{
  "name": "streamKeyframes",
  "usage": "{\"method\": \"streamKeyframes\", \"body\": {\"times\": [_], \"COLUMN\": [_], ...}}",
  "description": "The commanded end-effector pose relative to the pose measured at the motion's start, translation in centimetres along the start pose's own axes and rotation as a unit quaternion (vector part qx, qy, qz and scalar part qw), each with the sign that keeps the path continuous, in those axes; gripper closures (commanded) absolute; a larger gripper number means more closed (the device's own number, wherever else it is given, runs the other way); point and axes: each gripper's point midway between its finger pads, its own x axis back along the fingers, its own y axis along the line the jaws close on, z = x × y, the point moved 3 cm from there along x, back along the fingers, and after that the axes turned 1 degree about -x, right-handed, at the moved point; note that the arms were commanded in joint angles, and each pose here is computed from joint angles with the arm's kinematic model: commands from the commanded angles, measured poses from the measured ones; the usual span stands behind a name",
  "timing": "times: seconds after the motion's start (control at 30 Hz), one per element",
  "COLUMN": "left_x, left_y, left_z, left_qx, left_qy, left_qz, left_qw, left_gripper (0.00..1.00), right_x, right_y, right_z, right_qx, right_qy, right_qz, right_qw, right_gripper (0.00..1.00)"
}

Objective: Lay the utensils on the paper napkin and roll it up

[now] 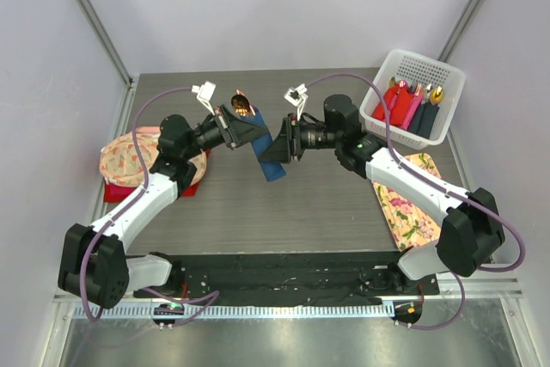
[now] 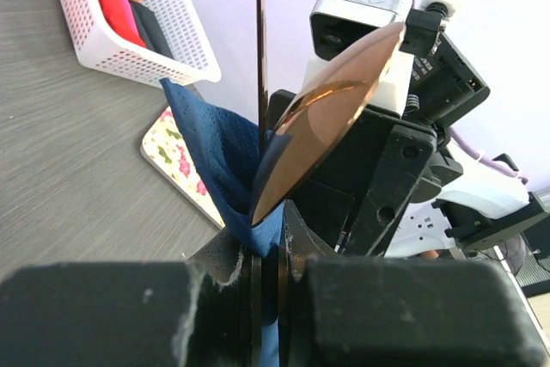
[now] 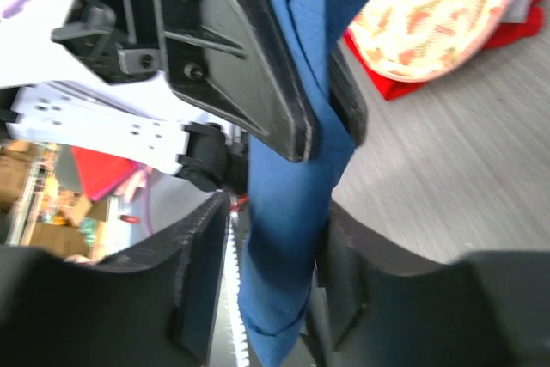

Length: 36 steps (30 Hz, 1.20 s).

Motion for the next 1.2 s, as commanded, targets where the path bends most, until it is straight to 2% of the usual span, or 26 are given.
{"method": "streamKeyframes", "body": {"times": [0.0,0.3,0.33,0.4,0.5,0.63,0.8,0.9,1.0,1.17], "left_x": [0.0,-0.3,-0.4,-0.3,-0.2,0.3,1.3,2.2,3.5,4.0], "left_y": [-2.2,-3.1,-3.2,-3.2,-3.0,-2.1,-1.4,-0.5,0.7,1.1], "left_z": [-0.7,-0.1,0.1,0.1,0.1,-0.2,-0.9,-1.2,-1.2,1.0], "left_qx": [-0.026,-0.032,-0.031,-0.032,-0.035,-0.043,-0.056,-0.048,-0.036,-0.017], "left_qy": [-0.012,0.002,0.004,0.004,0.0,-0.016,-0.038,-0.05,-0.061,-0.041], "left_qz": [0.044,0.061,0.062,0.062,0.059,0.029,-0.003,-0.029,-0.062,-0.069], "left_qw": [0.999,0.998,0.998,0.998,0.998,0.999,0.998,0.997,0.996,0.997], "left_gripper": [1.0,1.0,1.0,1.0,0.99,0.58,0.36,0.28,0.28,0.29], "right_x": [-0.3,-0.6,-0.6,-0.6,-0.3,0.3,0.9,1.2,2.0,3.1], "right_y": [2.4,3.0,3.1,3.2,3.4,3.6,3.7,2.9,1.2,-1.0], "right_z": [-1.1,-0.6,-0.7,-0.8,-1.3,-2.5,-4.4,-5.1,-6.4,-8.7], "right_qx": [0.013,-0.004,-0.004,-0.008,-0.009,-0.011,-0.02,-0.043,-0.076,-0.112], "right_qy": [-0.018,-0.016,-0.017,-0.021,-0.036,-0.068,-0.109,-0.13,-0.167,-0.234], "right_qz": [-0.067,-0.087,-0.088,-0.087,-0.079,-0.06,-0.043,-0.018,0.022,0.079], "right_qw": [0.997,0.996,0.996,0.996,0.996,0.996,0.993,0.99,0.983,0.962], "right_gripper": [0.55,0.8,0.84,0.99,0.99,0.99,0.99,0.99,0.99,0.99]}}
